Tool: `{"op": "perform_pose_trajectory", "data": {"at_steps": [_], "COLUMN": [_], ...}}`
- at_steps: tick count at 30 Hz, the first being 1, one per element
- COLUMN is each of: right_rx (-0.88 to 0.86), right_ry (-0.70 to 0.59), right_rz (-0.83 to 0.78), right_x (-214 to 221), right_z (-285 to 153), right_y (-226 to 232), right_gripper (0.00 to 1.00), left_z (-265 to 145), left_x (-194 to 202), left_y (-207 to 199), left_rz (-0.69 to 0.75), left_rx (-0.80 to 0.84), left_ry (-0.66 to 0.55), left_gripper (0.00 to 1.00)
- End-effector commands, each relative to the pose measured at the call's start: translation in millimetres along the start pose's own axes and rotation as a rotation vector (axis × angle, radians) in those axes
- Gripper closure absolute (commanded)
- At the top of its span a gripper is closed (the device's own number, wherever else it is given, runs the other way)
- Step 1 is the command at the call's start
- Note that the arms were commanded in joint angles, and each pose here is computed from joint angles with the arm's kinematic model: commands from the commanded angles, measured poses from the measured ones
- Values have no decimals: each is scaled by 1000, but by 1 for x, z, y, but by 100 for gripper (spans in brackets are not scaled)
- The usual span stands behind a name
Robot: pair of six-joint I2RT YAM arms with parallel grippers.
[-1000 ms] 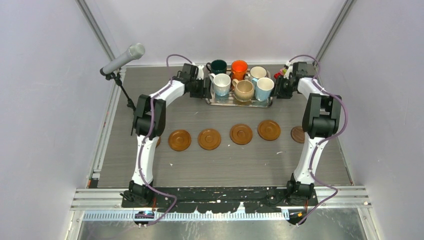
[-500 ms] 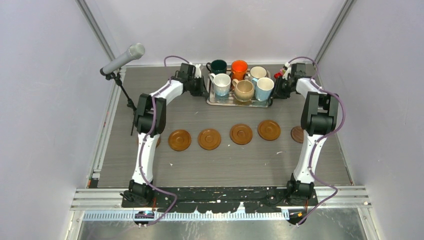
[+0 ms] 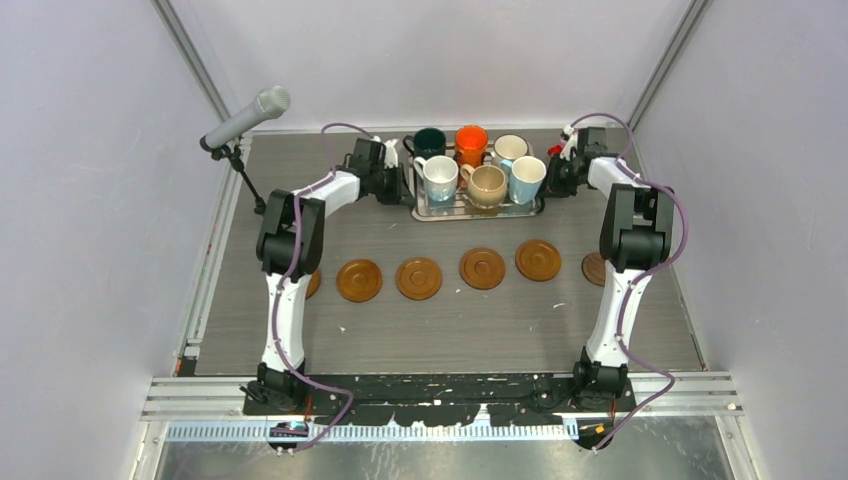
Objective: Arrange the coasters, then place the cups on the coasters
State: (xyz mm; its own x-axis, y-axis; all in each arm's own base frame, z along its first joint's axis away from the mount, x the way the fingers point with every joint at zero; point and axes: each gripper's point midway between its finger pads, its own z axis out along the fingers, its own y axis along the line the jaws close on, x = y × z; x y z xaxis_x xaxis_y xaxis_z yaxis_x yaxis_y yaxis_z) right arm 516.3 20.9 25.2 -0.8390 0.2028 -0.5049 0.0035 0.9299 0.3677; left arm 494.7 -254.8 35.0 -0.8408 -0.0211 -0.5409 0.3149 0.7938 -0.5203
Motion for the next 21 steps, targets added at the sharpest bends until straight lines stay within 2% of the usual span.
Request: {"op": "perform_pose_trajectory", "data": {"at_steps": [1,8,15,18,21], "right_rx": [-82,-88,-77,-49,-25], "right_ry": [61,134,150,144,120], "right_rz": [-42,-45,-39,-42,-35], "right_x": [21,50,67,65,54], "right_z": [-7,-16,-25,-27,-34], "right_y": [40,48,47,43,37], "right_gripper": [82,85,86,78,69], "left_z": [-17,-33,-39,-41,-46], "left_x": [32,52,66,67,62], "left_y": [-14,-3,-1,2,7], "left_rz": [21,16,25,20,-2], "left_rx": [16,-12,-13,-27,-44], "left_ry": [95,134,168,170,161], "left_gripper": [100,100,100,99,92]}}
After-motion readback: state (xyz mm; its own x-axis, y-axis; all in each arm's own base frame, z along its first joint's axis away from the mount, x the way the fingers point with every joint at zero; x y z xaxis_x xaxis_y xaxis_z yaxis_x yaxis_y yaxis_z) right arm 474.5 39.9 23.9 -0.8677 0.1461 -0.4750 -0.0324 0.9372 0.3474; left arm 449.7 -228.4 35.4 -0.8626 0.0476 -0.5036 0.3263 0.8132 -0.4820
